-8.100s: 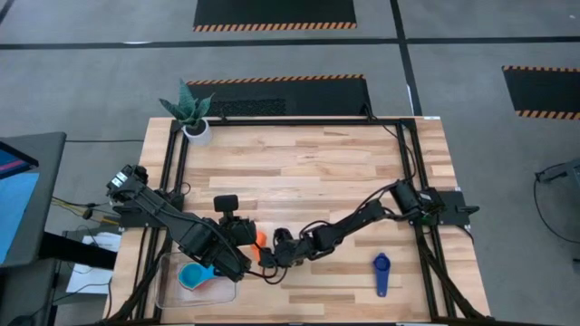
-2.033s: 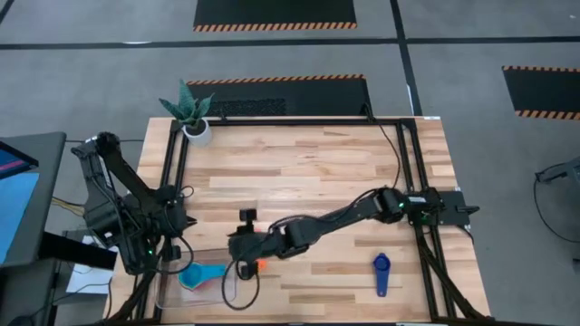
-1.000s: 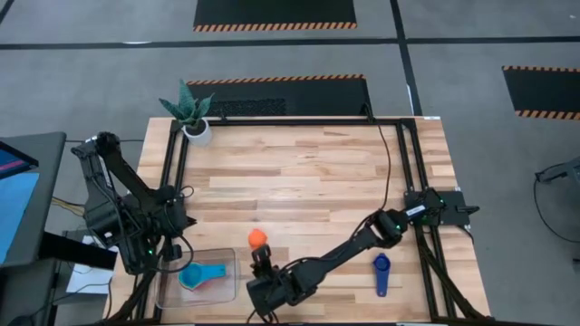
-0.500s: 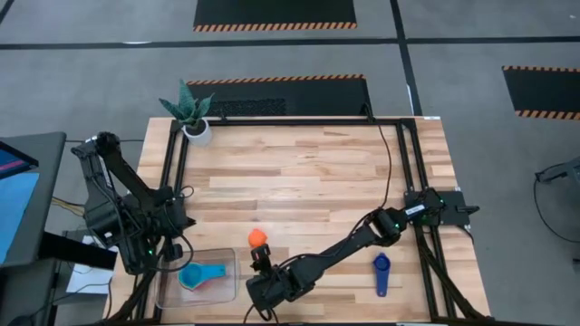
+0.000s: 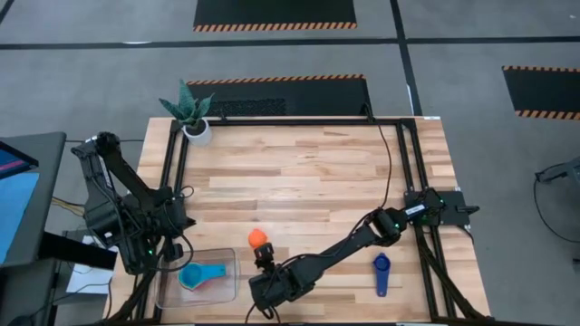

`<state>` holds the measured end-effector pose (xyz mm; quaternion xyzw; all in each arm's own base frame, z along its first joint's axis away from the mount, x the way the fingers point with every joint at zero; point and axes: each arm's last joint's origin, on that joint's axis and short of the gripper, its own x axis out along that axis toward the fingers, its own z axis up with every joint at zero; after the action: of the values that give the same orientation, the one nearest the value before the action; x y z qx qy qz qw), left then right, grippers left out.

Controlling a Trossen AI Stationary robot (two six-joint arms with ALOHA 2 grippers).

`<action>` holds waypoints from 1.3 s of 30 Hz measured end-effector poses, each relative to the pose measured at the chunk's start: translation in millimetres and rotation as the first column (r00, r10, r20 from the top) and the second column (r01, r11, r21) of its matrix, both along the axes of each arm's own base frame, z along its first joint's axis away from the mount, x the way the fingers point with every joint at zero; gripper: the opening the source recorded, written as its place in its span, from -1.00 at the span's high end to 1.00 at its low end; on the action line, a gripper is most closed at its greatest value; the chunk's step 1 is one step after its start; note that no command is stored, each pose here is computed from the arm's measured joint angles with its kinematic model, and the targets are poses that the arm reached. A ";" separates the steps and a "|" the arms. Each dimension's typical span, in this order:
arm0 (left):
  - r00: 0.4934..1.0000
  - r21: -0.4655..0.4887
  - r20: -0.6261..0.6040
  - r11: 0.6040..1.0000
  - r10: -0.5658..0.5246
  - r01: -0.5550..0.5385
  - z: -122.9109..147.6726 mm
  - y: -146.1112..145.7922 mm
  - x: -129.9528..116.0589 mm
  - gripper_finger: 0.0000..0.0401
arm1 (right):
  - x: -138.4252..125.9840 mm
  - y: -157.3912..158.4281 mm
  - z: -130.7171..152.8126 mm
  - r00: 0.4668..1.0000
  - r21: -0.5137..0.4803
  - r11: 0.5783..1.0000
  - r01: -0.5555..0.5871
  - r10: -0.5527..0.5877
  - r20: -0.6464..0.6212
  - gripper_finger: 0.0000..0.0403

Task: Nest measuring cups in basket
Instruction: Stack the orange measuring cup on top of the light blue measuring cup in the transparent bin

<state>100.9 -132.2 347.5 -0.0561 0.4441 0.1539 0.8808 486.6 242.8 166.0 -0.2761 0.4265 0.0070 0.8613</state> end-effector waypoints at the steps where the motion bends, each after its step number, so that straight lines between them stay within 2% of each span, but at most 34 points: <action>1: 1.000 0.000 0.000 1.000 0.000 0.000 0.0 0.0 0.0 0.95 | 0.0 0.2 0.0 1.000 0.005 1.000 -0.003 0.003 -0.002 -0.27; 3: 1.000 0.000 0.000 1.000 0.000 0.000 0.0 0.0 0.0 0.95 | 1.5 1.4 -5.5 1.000 0.027 0.999 -0.017 0.018 -0.012 -0.27; 7: 1.000 0.001 0.001 1.000 0.000 0.000 0.1 0.0 0.0 0.95 | 1.5 3.3 -20.8 0.999 0.006 1.000 -0.020 0.020 -0.039 -0.27; 17: 1.000 0.002 0.002 1.000 0.000 0.000 0.0 -0.1 0.1 0.95 | 4.2 -1.2 -20.1 1.000 -0.021 1.000 0.001 -0.002 -0.021 -0.27; 32: 1.000 0.003 0.002 1.000 -0.002 0.002 0.0 -0.1 0.2 0.95 | 9.1 -8.9 -25.7 0.998 0.035 0.999 -0.019 0.021 -0.058 -0.27; 39: 1.000 0.006 0.005 1.000 -0.002 0.002 0.1 -0.1 0.2 0.95 | 11.3 -18.7 -26.9 0.997 0.054 0.998 0.041 -0.037 -0.071 -0.27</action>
<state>101.1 -132.2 347.6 -0.0533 0.4415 0.1542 0.8823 497.9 224.2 139.1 -0.2432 0.4613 0.0116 0.8532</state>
